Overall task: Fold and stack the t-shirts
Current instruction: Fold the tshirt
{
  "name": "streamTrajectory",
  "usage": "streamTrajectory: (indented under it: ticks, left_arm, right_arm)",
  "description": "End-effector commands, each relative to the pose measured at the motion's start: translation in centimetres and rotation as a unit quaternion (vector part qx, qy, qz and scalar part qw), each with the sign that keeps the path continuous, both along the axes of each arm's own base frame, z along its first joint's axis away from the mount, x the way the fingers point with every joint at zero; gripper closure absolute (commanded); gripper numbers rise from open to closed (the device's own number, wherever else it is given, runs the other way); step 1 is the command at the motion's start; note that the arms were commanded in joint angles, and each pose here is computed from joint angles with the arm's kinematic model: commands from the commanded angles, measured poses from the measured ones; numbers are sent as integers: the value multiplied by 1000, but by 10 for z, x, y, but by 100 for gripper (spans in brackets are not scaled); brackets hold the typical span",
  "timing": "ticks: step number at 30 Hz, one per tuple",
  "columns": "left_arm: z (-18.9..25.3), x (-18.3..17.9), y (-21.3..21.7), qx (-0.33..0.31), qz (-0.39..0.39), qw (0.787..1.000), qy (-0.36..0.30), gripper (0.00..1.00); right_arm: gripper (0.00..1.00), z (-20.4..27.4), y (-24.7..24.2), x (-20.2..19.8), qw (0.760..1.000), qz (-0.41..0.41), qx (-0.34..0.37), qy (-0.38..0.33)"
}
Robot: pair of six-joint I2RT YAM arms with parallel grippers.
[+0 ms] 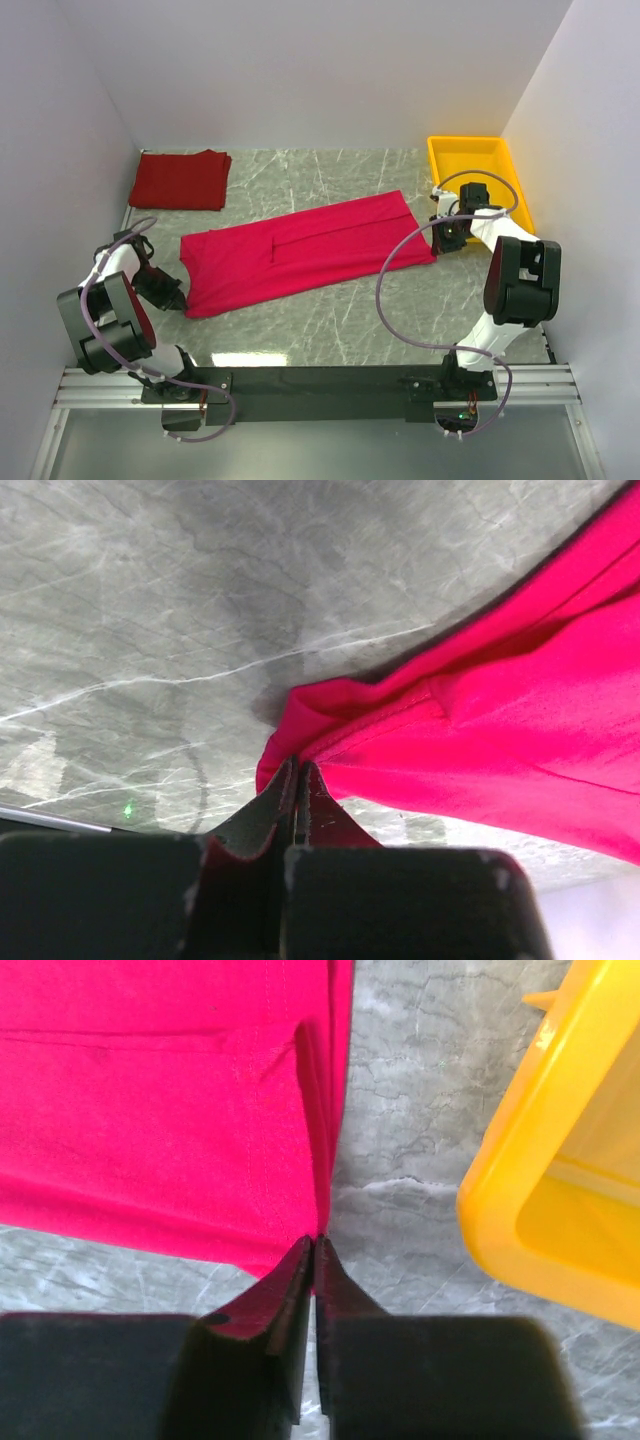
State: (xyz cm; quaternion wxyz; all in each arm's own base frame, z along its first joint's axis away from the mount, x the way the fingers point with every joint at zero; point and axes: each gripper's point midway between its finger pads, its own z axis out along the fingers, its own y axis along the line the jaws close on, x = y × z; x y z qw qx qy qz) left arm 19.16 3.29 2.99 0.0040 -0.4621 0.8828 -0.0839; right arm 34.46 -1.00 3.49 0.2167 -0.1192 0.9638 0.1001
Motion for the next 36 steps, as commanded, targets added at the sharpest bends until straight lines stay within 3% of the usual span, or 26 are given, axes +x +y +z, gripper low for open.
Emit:
streamTrajectory:
  ticks: [1, 3, 7, 11, 21, 25, 32, 36]
  left_arm:
    - [0, 1, -1, -9, -6, 1000, -3, 99]
    - [0, 2, -2, -13, -8, 1000, -7, 99]
    - [3, 3, -2, -12, -10, 1000, -13, 99]
    - [4, 4, -4, -18, -12, 1000, -19, 99]
    - [8, 9, -8, -29, -20, 999, -35, 96]
    - [10, 10, -9, -30, -20, 999, -40, 95]
    - [13, 7, -6, -19, -17, 999, -36, 96]
    - [14, 7, -3, -8, -15, 999, -36, 99]
  right_arm:
    - [83, -5, -11, 7, 1000, -4, -18, -9]
    - [69, -2, -10, 9, 1000, -4, -12, -13]
    - [58, 15, -3, 14, 999, 4, 6, -36]
    - [58, 26, 5, 15, 999, 18, 24, -42]
    - [60, 2, 12, -12, 998, 43, 36, 10]
    - [63, -8, 14, -17, 998, 43, 43, 28]
    - [97, -8, 11, -13, 998, 37, 38, 24]
    - [100, -1, 5, -9, 999, 33, 26, 9]
